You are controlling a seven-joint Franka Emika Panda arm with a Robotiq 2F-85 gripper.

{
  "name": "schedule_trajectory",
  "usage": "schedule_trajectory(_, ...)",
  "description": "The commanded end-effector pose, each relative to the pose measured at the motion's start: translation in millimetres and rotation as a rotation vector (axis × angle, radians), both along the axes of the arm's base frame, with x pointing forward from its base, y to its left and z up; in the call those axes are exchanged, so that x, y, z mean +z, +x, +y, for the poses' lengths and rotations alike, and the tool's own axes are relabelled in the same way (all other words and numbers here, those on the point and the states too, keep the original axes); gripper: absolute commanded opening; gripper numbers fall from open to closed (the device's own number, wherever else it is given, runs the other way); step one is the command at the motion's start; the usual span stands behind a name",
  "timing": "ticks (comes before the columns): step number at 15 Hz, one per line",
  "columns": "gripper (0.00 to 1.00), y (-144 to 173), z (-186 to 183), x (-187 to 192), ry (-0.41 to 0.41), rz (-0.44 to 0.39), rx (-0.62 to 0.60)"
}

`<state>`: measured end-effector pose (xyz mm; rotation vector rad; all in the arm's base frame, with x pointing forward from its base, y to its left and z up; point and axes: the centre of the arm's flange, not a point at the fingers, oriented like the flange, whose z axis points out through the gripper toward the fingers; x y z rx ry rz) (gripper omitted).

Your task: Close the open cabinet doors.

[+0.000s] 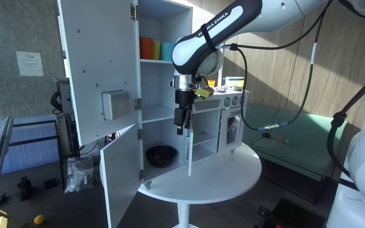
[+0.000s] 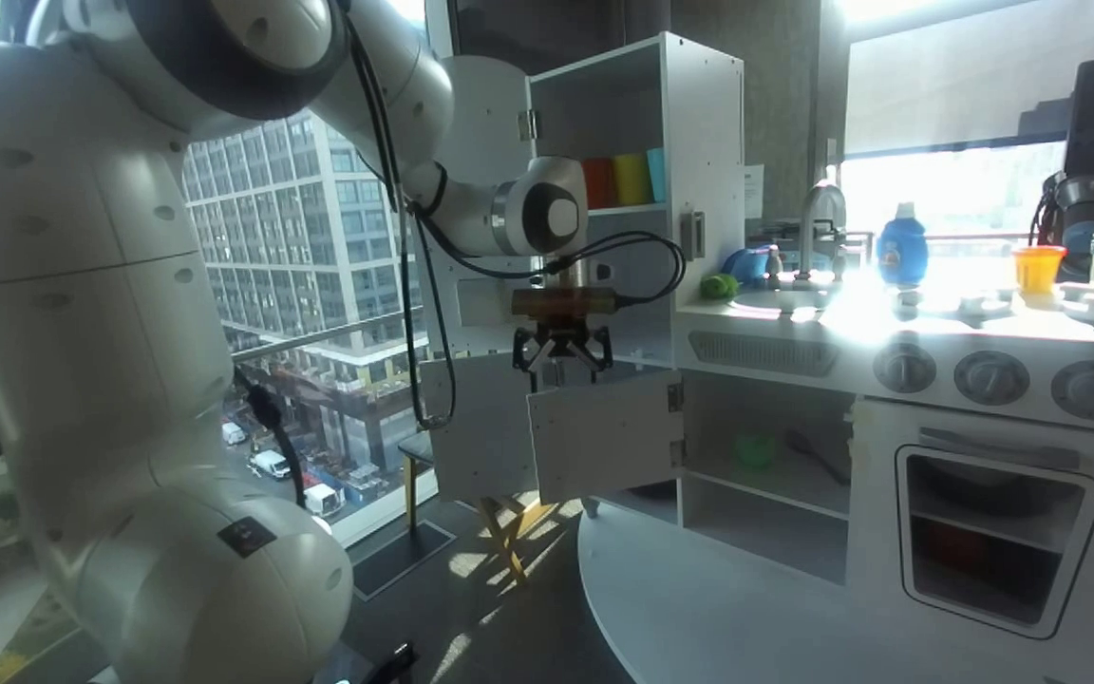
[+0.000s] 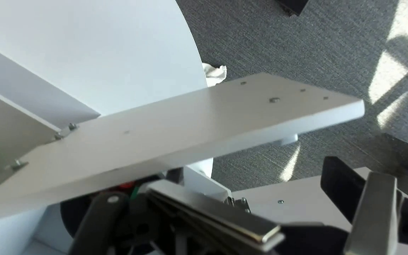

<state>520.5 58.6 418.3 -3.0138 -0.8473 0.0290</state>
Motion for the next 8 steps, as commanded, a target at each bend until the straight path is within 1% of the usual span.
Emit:
schedule_trajectory(1, 1.00, -37, -36, -11, 0.022, -0.004, -0.055)
schedule_trajectory(3, 1.00, -55, -53, -15, 0.023, -0.008, -0.096)
schedule_trajectory(5, 1.00, -72, -69, -10, -0.008, -0.041, -0.137)
schedule_trajectory(7, 1.00, -82, -86, -5, -0.046, -0.108, -0.190)
schedule_trajectory(8, 1.00, -80, -94, -3, -0.042, -0.151, -0.231)
